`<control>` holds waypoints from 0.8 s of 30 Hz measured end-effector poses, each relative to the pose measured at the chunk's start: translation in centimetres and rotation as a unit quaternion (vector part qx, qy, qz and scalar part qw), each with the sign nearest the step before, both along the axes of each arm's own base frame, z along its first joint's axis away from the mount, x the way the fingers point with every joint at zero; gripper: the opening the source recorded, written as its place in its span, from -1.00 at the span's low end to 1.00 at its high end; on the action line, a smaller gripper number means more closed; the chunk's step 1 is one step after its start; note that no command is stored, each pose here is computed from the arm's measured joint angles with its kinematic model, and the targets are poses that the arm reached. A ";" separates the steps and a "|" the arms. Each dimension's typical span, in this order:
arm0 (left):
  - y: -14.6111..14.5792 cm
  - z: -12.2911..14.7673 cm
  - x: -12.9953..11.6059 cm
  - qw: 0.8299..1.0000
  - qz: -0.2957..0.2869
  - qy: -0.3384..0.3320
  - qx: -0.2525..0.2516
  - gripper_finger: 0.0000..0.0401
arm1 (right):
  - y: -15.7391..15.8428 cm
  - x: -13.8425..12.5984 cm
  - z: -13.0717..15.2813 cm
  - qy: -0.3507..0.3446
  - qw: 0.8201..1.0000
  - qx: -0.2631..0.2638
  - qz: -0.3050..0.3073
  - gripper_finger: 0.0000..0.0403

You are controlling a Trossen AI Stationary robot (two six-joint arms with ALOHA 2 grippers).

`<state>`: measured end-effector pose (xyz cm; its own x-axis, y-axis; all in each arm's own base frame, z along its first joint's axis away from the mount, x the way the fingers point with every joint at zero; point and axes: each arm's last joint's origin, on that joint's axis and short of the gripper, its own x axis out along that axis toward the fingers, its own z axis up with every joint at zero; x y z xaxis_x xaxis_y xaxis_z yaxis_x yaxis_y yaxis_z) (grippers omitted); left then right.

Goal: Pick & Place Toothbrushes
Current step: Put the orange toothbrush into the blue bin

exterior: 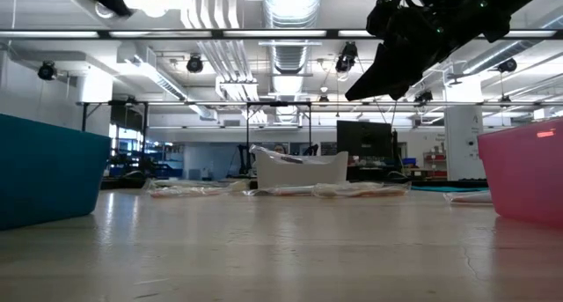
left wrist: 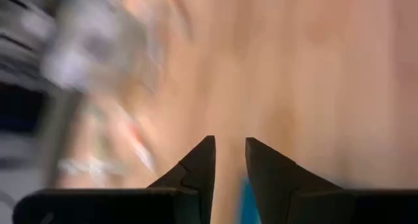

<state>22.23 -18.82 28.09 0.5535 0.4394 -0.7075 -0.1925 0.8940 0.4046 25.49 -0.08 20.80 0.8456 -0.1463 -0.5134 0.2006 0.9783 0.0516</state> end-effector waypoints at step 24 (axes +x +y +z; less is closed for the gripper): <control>6.2 1.3 4.7 0.961 0.159 -0.173 0.145 -0.60 | 0.0 -0.5 -1.2 0.013 1.000 0.000 0.000 -0.96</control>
<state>26.93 -12.61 29.43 0.5386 0.7763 -0.3274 -0.6059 0.6269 0.4897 24.95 -0.09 19.63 0.8322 -0.1468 -0.5348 0.2025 0.9782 0.0467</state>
